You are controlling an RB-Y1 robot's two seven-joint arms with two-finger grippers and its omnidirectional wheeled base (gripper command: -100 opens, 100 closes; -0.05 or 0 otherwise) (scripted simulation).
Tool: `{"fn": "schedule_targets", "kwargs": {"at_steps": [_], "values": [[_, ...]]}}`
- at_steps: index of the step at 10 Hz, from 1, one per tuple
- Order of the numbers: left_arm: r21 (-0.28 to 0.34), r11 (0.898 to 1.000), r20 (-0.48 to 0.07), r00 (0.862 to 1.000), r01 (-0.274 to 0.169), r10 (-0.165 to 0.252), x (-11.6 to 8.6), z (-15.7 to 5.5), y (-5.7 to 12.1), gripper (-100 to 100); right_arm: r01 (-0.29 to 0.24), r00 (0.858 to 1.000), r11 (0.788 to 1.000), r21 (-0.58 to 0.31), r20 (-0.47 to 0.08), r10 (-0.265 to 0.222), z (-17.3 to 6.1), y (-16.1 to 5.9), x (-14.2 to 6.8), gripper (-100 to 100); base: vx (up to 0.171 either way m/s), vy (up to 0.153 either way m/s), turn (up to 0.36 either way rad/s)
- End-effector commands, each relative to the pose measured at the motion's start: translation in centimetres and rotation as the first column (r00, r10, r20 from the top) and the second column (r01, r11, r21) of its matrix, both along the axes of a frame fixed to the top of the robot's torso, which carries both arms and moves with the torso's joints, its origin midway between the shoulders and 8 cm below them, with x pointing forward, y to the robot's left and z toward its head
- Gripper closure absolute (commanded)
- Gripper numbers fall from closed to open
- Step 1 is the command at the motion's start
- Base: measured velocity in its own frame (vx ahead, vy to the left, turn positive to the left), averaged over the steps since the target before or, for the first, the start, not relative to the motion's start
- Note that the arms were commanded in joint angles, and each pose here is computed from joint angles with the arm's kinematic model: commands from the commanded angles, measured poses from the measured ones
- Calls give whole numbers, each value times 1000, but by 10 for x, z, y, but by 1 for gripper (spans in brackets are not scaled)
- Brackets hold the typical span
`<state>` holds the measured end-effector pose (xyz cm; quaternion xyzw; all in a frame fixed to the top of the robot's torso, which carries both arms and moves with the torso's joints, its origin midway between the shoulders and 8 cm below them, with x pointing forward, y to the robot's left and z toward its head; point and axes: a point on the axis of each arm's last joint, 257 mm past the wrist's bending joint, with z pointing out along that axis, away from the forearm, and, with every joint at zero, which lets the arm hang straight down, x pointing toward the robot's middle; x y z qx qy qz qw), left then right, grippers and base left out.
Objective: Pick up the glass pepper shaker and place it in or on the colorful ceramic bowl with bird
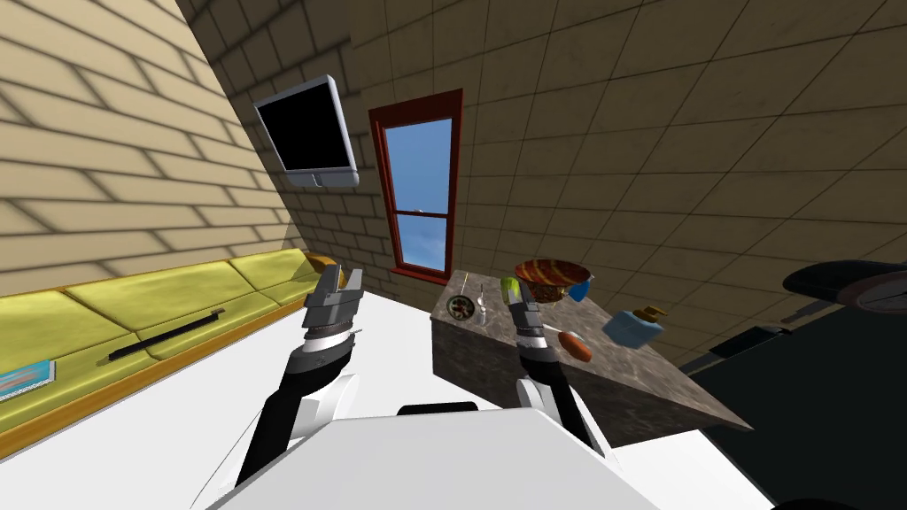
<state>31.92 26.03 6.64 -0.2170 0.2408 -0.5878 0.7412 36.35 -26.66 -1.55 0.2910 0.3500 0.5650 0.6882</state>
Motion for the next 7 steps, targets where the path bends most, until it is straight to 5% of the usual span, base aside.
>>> {"fn": "schedule_targets", "kwargs": {"at_steps": [1, 4, 7], "values": [[0, 1000, 0, 1000, 0, 0, 0, 0, 0, 0, 20, 998, 998, -68, -54, -23, -16, -4, 6, -100, -36, 152, -44], [0, 1000, 0, 1000, 0, 0, 0, 0, 0, 0, 54, 985, 977, -204, -151, -86, -48, -16, 17, -100, -43, 162, -53], [0, 1000, 0, 1000, 0, 0, 0, 0, 0, 0, 82, 955, 933, -350, -239, -173, -84, -35, 26, -100, -15, 155, -55]]}}
